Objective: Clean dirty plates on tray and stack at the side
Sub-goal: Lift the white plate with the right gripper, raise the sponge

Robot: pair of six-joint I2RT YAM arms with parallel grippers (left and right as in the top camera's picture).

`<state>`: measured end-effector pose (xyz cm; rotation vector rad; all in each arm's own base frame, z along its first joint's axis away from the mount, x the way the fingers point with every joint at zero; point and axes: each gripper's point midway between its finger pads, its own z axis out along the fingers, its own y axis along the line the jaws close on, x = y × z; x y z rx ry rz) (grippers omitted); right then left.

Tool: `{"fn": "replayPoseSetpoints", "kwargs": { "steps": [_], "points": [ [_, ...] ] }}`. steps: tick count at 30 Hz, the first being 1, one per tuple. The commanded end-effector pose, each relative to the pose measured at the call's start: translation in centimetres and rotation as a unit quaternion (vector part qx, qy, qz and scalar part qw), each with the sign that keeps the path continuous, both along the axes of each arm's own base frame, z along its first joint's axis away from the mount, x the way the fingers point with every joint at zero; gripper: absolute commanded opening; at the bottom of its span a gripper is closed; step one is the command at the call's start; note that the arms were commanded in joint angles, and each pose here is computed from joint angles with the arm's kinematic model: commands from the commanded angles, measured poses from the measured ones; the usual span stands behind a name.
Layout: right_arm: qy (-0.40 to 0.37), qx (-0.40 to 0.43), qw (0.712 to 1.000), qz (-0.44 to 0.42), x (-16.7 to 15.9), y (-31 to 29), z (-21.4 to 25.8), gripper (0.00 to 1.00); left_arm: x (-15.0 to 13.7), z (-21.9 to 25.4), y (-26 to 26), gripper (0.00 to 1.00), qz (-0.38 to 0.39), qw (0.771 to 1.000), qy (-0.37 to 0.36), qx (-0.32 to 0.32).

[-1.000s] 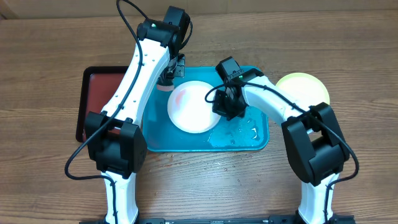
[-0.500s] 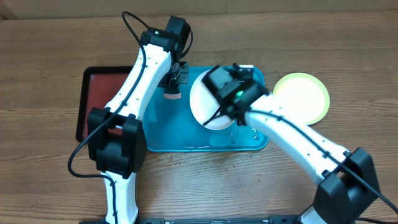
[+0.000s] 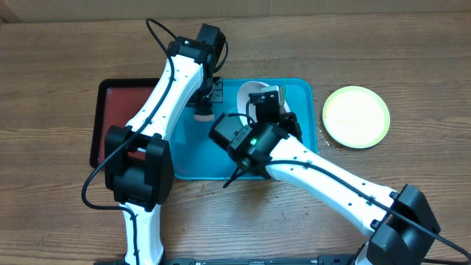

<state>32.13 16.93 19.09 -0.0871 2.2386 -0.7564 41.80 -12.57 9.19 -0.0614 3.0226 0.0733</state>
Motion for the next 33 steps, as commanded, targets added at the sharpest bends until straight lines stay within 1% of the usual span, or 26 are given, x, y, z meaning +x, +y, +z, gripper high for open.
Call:
{"fn": "replayPoseSetpoints", "kwargs": {
  "steps": [1,5,12,19,23,33],
  "points": [
    [-0.091,-0.034,0.995,-0.008,0.3,-0.5,3.8,0.04,-0.1,0.2,0.1,0.04,0.009,1.0,0.0,-0.007],
    [-0.123,-0.049,0.991,-0.014,-0.1,-0.8,4.9,0.04,-0.1,0.2,0.1,0.04,0.009,1.0,0.0,-0.008],
    [-0.129,-0.055,0.99,-0.013,-0.3,-1.0,5.4,0.04,-0.1,0.2,0.0,0.04,0.009,1.0,0.001,-0.011],
    [-0.163,-0.053,0.985,-0.016,-0.5,-1.7,7.6,0.04,-0.1,0.2,-0.2,0.04,0.008,1.0,0.001,-0.014],
    [-0.183,-0.04,0.982,-0.02,-0.8,-2.3,9.1,0.04,0.0,0.2,-0.2,0.04,0.008,1.0,0.0,-0.015],
    [-0.232,0.032,0.972,-0.035,-2.5,-4.6,13.5,0.04,0.0,0.2,-0.2,0.04,0.008,1.0,-0.002,-0.015]
  ]
}}
